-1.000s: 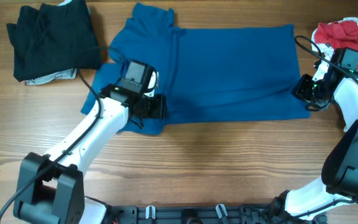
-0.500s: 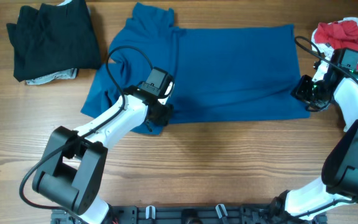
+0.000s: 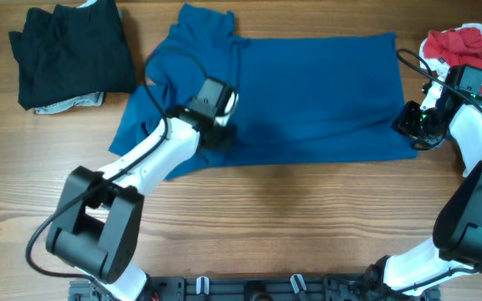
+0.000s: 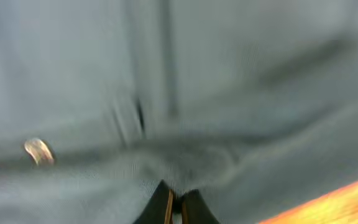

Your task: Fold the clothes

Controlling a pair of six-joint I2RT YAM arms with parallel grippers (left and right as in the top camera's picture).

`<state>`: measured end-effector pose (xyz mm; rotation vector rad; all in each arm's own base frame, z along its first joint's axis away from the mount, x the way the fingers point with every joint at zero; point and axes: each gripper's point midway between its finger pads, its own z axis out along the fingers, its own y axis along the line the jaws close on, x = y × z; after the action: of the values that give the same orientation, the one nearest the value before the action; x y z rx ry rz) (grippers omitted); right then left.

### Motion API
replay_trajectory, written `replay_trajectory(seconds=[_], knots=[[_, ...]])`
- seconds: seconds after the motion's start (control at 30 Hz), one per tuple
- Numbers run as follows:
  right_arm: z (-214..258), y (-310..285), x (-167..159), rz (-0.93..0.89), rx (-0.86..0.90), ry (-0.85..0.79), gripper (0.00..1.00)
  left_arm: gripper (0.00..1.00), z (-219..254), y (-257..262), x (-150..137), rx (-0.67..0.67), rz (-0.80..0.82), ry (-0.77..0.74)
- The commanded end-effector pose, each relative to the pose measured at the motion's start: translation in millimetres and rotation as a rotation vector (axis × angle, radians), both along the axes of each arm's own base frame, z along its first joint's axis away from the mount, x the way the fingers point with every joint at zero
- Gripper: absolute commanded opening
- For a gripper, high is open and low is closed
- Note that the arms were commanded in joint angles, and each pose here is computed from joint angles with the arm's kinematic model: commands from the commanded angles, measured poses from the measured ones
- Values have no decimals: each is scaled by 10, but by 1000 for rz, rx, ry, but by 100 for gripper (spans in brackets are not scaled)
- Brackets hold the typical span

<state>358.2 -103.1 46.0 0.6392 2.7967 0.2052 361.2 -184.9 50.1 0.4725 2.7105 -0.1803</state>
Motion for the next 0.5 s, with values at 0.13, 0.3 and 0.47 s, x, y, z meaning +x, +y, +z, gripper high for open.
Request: replay_trajectory(seconds=[0.13,0.3,0.47], knots=[[-89,-8,-19,0,-8,27,42,4,668,-47,683,-124,54,-292],[-89,-9,-17,-1,-8,26,42,41,638,-58,707,-125,54,-294],[-89,-7,-21,3,-9,28,42,61,495,146,583,-69,90,-212]])
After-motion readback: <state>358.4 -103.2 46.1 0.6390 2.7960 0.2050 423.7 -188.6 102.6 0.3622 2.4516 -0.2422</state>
